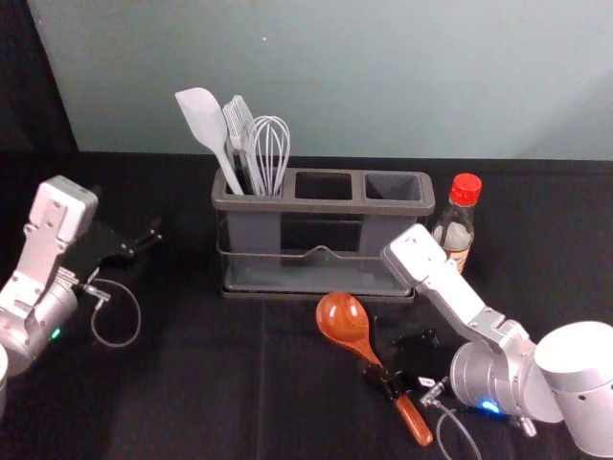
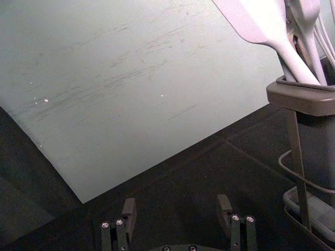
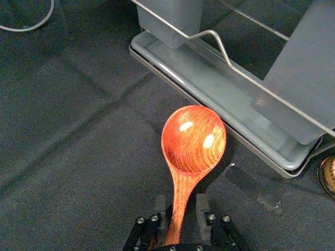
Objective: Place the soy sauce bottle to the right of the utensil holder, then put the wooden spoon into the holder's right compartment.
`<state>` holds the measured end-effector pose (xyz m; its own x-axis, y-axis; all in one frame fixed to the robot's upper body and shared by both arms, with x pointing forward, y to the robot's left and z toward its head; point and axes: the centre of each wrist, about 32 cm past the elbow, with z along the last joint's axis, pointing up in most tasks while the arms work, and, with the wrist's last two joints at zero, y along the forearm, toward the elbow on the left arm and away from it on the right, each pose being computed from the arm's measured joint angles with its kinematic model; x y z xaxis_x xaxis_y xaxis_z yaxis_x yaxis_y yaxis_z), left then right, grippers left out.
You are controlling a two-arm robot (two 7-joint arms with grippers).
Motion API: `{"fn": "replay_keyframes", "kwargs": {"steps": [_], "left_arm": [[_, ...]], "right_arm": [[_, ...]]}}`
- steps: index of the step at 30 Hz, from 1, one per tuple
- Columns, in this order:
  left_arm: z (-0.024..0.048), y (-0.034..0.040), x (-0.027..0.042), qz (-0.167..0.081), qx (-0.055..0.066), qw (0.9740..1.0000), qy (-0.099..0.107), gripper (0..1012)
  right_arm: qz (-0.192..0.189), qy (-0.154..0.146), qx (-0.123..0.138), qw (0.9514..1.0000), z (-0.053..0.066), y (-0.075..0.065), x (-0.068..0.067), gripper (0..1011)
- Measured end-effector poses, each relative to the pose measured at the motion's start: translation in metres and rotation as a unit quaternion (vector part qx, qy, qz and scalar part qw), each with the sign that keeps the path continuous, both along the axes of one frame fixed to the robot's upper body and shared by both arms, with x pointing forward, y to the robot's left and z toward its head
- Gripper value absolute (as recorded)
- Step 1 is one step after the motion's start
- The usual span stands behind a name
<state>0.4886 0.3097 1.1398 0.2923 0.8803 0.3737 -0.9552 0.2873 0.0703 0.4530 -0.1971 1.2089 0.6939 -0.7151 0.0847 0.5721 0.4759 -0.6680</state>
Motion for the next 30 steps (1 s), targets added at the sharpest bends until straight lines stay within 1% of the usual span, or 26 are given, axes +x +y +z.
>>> {"fn": "replay_keyframes", "kwargs": {"steps": [1,2,4,5,9,21,26,30], "left_arm": [[0.0000,0.0000,0.0000,0.000,0.000,1.0000,0.000,1005],[0.0000,0.0000,0.0000,0.000,0.000,1.0000,0.000,1005],[0.0000,0.0000,0.0000,0.000,0.000,1.0000,0.000,1005],[0.0000,0.0000,0.0000,0.000,0.000,1.0000,0.000,1005],[0.0000,0.0000,0.0000,0.000,0.000,1.0000,0.000,1005],[0.0000,0.0000,0.0000,0.000,0.000,1.0000,0.000,1005],[0.0000,0.0000,0.0000,0.000,0.000,1.0000,0.000,1005],[0.0000,0.0000,0.0000,0.000,0.000,1.0000,0.000,1005]], "right_arm": [[0.000,0.000,0.000,1.0000,0.000,0.000,0.000,390],[0.000,0.000,0.001,1.0000,0.000,0.000,0.000,330],[-0.001,0.001,0.001,1.0000,-0.001,0.000,0.000,282],[-0.001,0.001,0.001,1.0000,-0.001,0.000,0.000,224],[-0.001,0.002,0.002,1.0000,-0.001,-0.001,0.000,132],[-0.001,0.003,0.004,1.0000,-0.002,-0.003,-0.001,129],[0.006,-0.006,0.012,0.9999,0.007,-0.004,-0.006,129],[0.016,-0.015,0.022,0.9995,0.016,-0.005,-0.015,129]]}}
